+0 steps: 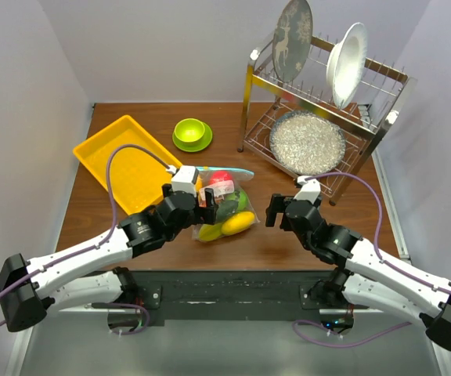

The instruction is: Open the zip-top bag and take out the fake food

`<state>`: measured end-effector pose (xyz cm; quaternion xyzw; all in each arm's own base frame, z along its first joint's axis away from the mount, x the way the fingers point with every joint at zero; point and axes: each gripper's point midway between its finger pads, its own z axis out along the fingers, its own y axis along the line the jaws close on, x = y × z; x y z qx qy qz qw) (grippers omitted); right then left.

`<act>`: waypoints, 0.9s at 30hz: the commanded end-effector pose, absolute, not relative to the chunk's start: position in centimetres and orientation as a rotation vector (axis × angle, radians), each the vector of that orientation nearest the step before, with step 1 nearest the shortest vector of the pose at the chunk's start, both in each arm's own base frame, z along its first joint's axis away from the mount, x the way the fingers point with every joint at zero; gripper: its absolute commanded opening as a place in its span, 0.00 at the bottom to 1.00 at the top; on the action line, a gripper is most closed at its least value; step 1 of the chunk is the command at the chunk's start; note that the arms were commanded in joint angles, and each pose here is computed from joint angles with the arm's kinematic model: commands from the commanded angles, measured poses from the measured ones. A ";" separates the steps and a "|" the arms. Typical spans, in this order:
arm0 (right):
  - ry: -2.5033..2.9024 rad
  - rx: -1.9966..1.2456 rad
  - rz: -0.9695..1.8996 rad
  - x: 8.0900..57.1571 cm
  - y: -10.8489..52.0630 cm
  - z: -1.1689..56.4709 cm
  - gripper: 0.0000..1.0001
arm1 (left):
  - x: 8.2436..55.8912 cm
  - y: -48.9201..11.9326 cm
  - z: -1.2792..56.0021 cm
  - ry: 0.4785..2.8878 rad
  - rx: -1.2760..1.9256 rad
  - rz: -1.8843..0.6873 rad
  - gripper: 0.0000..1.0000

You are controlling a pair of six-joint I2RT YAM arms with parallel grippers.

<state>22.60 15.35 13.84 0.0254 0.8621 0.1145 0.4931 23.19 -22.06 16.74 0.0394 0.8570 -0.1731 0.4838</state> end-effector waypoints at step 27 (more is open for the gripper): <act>2.176 -0.059 0.635 21.7 23.0 12.5 0.93 | 31.3 -16.3 20.0 1.981 -0.191 -0.230 0.96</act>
